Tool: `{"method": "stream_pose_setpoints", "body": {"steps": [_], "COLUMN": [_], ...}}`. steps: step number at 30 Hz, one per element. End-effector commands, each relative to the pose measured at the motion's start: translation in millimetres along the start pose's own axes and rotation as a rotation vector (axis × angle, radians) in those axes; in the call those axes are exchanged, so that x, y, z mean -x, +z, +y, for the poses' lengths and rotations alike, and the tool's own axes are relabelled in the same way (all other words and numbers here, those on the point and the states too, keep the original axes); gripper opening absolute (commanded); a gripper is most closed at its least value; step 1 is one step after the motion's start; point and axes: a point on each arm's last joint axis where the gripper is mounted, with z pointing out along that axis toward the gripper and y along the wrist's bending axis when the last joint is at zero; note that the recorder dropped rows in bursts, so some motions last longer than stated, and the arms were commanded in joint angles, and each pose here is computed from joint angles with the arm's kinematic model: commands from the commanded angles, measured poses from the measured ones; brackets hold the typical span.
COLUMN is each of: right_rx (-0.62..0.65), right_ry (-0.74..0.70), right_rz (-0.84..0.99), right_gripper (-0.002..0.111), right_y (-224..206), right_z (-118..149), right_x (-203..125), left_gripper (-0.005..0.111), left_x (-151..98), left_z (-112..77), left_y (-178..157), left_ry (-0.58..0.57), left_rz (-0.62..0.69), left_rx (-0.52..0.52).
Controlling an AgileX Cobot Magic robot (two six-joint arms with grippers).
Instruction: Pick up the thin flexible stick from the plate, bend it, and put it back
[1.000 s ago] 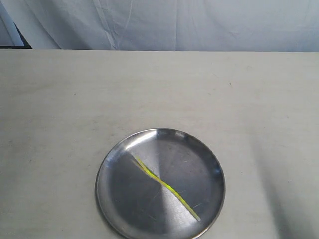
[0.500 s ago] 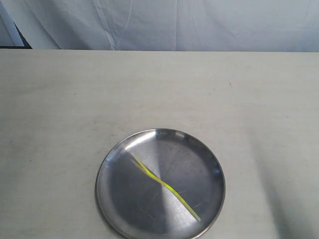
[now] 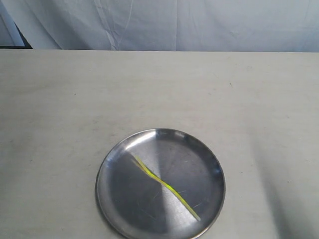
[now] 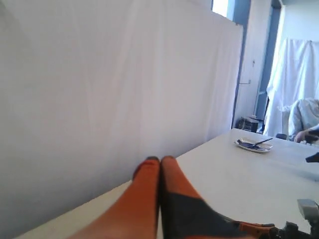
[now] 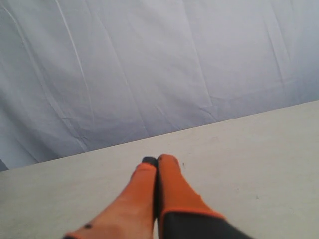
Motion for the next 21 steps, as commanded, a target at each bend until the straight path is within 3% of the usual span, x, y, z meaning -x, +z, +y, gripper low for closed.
{"method": "stream_pose_setpoints", "body": {"steps": [1,5,8,9,11,14,16,19,21], "right_rx": [-0.003,-0.002,-0.002,-0.002,-0.002,-0.002,-0.002,-0.002,-0.002], "right_ry": [-0.006,-0.006,-0.006,-0.006,-0.006,-0.006,-0.006,-0.006,-0.006], "right_rz": [-0.008,-0.011,-0.011,-0.011,-0.011,-0.011,-0.011,-0.011,-0.011], "right_gripper": [0.000,0.000,0.000,0.000,0.000,0.000,0.000,0.000,0.000], "right_y": [-1,-1,-1,-1,-1,-1,-1,-1,-1], "right_z": [0,0,0,0,0,0,0,0,0], "right_x": [0,0,0,0,0,0,0,0,0], "left_gripper": [0.000,0.000,0.000,0.000,0.000,0.000,0.000,0.000,0.000], "left_x": [-32,-47,-50,-49,-49,-48,-47,-47,-47], "left_z": [25.3,45.9,51.3,49.9,42.5,26.5,18.3,9.9,9.2], "left_y": [-12,-28,-40,-42,-44,-41,-40,-40,-40], "left_ry": [-0.225,-0.435,-0.443,-0.401,-0.201,0.094,0.220,0.318,0.326], "left_rz": [-0.026,-0.143,-0.204,-0.206,-0.162,-0.121,-0.126,-0.146,-0.147], "left_rx": [0.167,0.318,0.377,0.372,0.319,0.163,0.081,-0.004,-0.016]}}
